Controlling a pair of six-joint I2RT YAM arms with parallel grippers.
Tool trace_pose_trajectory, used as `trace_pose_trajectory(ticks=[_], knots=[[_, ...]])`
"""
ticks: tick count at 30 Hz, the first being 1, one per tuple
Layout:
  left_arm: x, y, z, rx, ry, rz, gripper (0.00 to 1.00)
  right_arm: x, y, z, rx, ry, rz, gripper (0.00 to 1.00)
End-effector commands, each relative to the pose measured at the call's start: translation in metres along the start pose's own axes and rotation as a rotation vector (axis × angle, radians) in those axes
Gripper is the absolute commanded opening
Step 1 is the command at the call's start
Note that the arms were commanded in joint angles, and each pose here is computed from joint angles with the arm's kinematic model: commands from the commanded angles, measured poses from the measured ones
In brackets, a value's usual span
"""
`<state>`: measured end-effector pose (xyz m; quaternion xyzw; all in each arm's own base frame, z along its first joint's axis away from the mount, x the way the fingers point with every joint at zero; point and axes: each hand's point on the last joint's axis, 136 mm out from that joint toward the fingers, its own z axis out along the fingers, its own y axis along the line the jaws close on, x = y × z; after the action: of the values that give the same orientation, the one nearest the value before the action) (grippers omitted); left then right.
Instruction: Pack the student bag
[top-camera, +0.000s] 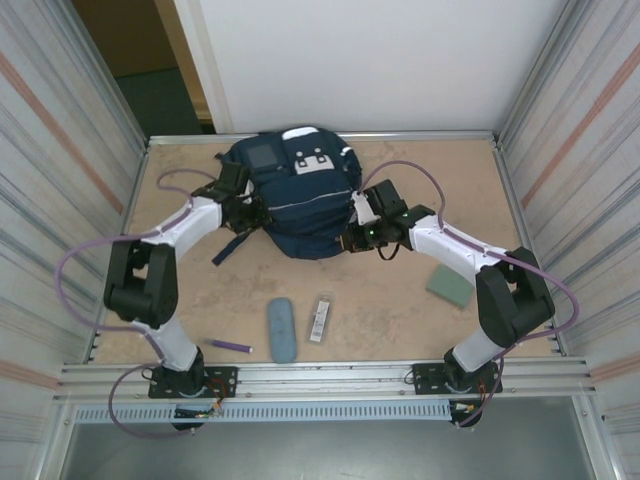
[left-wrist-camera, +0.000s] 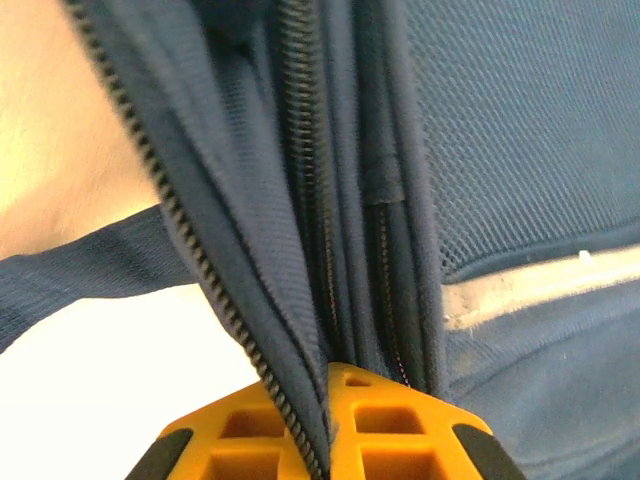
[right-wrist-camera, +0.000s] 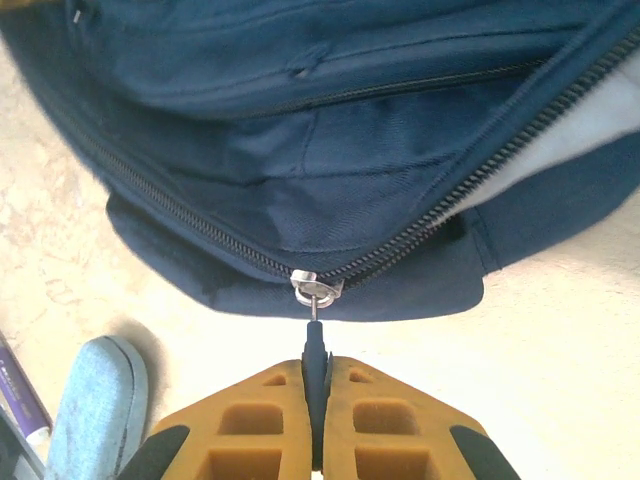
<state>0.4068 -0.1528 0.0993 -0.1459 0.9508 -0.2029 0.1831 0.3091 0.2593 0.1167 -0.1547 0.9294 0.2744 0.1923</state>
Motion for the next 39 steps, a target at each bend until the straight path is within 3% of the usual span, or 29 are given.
trace_pose_trajectory(ticks=[1,4,7,11,16,22,32,34,39], knots=[[-0.06,-0.019,-0.007,0.008,-0.137,0.092,0.01,0.012,0.027,-0.006,-0.055,0.036,-0.008,0.0],[-0.075,-0.014,-0.012,-0.01,-0.143,0.066,0.16,0.006,0.04,0.008,-0.093,0.035,0.013,0.0],[-0.063,-0.006,-0.032,0.009,-0.134,0.017,0.34,-0.001,0.048,0.026,-0.087,0.054,0.039,0.0],[-0.009,-0.002,-0.052,0.07,-0.054,-0.035,0.42,-0.01,0.064,0.04,-0.117,0.056,0.055,0.0],[0.056,-0.007,-0.045,0.107,0.041,-0.095,0.5,-0.01,0.081,0.043,-0.162,0.056,0.049,0.0],[0.068,-0.008,-0.03,0.062,0.037,-0.155,0.58,0.001,0.093,0.051,-0.224,0.091,0.077,0.0],[0.051,0.005,-0.015,-0.014,-0.047,-0.161,0.58,0.016,0.108,0.062,-0.272,0.123,0.094,0.0],[0.053,0.008,-0.007,-0.018,-0.042,-0.169,0.51,0.019,0.106,0.062,-0.265,0.132,0.09,0.0],[0.057,0.035,-0.006,-0.144,-0.055,-0.189,0.19,0.025,0.09,0.052,-0.173,0.137,0.041,0.0]])
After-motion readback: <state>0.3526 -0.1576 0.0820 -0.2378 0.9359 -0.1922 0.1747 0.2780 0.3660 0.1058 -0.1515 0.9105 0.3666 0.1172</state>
